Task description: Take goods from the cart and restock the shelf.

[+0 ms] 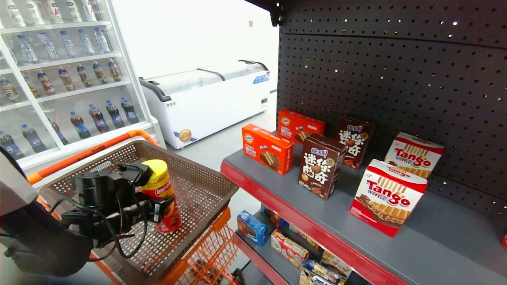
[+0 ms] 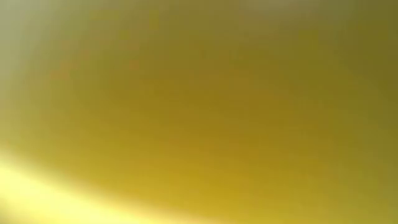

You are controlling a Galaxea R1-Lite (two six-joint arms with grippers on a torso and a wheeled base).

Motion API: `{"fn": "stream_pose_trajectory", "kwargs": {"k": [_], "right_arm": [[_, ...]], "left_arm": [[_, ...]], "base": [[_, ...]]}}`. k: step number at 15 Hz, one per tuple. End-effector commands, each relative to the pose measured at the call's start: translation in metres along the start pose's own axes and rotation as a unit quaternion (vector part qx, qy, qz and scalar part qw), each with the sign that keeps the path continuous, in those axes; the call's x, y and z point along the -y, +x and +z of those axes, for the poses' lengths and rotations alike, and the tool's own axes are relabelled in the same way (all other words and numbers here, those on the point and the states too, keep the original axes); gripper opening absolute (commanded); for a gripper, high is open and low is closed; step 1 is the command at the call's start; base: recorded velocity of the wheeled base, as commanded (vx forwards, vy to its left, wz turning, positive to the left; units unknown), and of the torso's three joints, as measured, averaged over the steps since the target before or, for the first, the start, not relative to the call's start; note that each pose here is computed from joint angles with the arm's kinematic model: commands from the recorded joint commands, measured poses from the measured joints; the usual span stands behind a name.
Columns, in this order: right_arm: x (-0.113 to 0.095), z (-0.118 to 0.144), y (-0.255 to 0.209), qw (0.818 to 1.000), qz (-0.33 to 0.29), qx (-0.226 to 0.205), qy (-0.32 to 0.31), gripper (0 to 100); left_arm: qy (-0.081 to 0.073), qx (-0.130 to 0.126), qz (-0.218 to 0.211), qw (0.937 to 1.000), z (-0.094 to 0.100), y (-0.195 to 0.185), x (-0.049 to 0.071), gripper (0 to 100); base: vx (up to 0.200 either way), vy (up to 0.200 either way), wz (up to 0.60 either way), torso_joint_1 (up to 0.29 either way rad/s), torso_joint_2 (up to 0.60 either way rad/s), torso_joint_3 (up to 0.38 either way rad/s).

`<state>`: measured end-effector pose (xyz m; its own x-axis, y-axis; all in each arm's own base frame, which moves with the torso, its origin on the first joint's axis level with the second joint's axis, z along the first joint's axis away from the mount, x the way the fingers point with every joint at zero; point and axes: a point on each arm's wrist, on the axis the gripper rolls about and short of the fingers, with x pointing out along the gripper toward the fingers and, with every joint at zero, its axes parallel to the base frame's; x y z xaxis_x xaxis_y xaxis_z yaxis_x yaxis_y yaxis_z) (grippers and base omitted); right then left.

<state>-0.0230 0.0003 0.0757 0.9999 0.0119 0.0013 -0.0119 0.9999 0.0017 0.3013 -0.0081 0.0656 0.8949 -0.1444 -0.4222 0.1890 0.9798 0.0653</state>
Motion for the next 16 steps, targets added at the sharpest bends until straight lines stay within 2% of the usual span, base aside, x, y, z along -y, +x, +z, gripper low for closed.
{"fn": "stream_pose_trajectory", "kwargs": {"k": [1,2,4,6,7,8,10,11,13,15,16], "right_arm": [[0.0,0.0,0.0,1.0,0.0,-0.001,0.0,100],[0.0,0.0,0.0,1.0,0.0,-0.001,0.0,100],[0.0,0.0,0.0,1.0,0.0,-0.001,0.0,100],[0.0,0.0,0.0,1.0,0.0,-0.001,0.0,100],[0.0,0.0,0.0,1.0,0.0,-0.001,0.0,100],[0.0,0.0,0.0,1.0,0.0,-0.001,0.0,100],[0.0,0.0,0.0,1.0,0.0,-0.001,0.0,100],[0.0,0.0,0.0,1.0,0.0,-0.001,0.0,100],[0.0,0.0,0.0,1.0,0.0,-0.001,0.0,100],[0.0,0.0,0.0,1.0,0.0,-0.001,0.0,100],[0.0,0.0,0.0,1.0,0.0,-0.001,0.0,100]], "left_arm": [[-0.001,0.037,0.002,0.9993,0.042,-0.039,0.001,0],[-0.005,0.032,0.001,0.9995,0.047,-0.045,0.001,0],[-0.01,0.01,0.0,0.9999,0.068,-0.081,0.001,0],[-0.02,-0.002,-0.008,0.9998,0.072,-0.112,0.005,0],[-0.024,-0.005,-0.013,0.9996,0.072,-0.127,0.007,0],[-0.029,-0.019,-0.019,0.9992,0.068,-0.14,0.01,0],[-0.031,-0.047,-0.027,0.9981,0.057,-0.165,0.016,0],[-0.031,-0.051,-0.026,0.9979,0.051,-0.177,0.018,0],[-0.029,-0.031,-0.031,0.9986,0.041,-0.197,0.022,0],[-0.029,-0.013,-0.029,0.9991,0.042,-0.202,0.022,0],[-0.028,0.003,-0.028,0.9992,0.042,-0.206,0.023,0]], "base": [[0.0,0.0,0.0,0.0,0.0,0.0],[0.0,0.0,0.0,0.0,0.0,0.0],[0.0,0.0,0.0,0.0,0.0,0.0],[0.0,0.0,0.0,0.0,0.0,0.0],[0.0,0.0,0.0,0.0,0.0,0.0],[0.0,0.0,0.0,0.0,0.0,0.0],[0.0,0.0,0.0,0.0,0.0,0.0],[0.0,0.0,0.0,0.0,0.0,0.0],[0.0,0.0,0.0,0.0,0.0,0.0],[0.0,0.0,0.0,0.0,0.0,0.0],[0.0,0.0,0.0,0.0,0.0,0.0]]}}
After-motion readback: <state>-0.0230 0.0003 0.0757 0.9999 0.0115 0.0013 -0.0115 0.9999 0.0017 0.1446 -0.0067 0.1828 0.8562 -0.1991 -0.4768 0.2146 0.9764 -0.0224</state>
